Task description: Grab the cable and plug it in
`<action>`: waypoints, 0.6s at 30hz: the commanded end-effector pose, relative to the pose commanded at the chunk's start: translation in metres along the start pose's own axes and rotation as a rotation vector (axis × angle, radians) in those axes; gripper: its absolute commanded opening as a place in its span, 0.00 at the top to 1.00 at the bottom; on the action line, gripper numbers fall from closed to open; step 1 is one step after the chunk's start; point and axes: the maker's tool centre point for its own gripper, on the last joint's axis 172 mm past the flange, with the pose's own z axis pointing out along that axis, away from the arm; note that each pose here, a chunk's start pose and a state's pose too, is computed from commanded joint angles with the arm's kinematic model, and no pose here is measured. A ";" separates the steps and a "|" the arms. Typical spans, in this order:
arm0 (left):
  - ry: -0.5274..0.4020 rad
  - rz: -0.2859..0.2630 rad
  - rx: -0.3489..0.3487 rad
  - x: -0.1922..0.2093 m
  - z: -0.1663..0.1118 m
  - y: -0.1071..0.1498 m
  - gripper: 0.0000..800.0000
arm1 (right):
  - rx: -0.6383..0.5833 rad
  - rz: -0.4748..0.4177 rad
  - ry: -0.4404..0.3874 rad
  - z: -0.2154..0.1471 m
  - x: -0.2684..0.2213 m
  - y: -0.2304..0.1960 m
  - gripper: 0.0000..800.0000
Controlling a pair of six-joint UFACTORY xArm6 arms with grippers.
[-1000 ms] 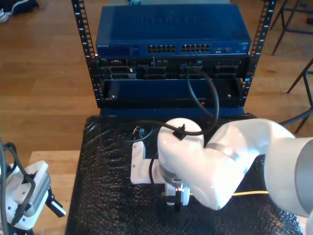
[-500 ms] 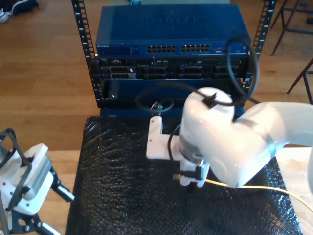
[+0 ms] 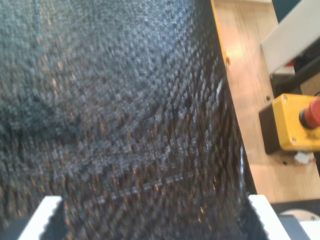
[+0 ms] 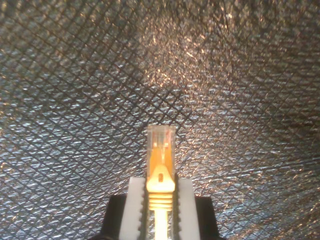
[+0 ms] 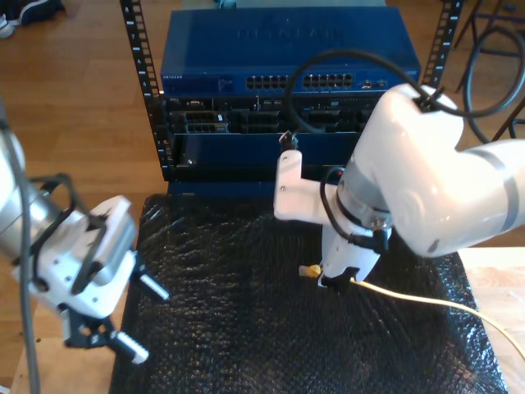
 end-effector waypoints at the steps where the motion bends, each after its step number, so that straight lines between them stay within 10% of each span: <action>1: 0.004 -0.003 -0.004 0.006 0.001 -0.002 0.00 | 0.011 -0.001 0.016 -0.002 0.002 -0.001 0.99; 18: 0.170 0.022 0.021 0.086 0.004 -0.049 0.00 | 0.002 0.011 0.196 -0.055 0.008 0.005 0.99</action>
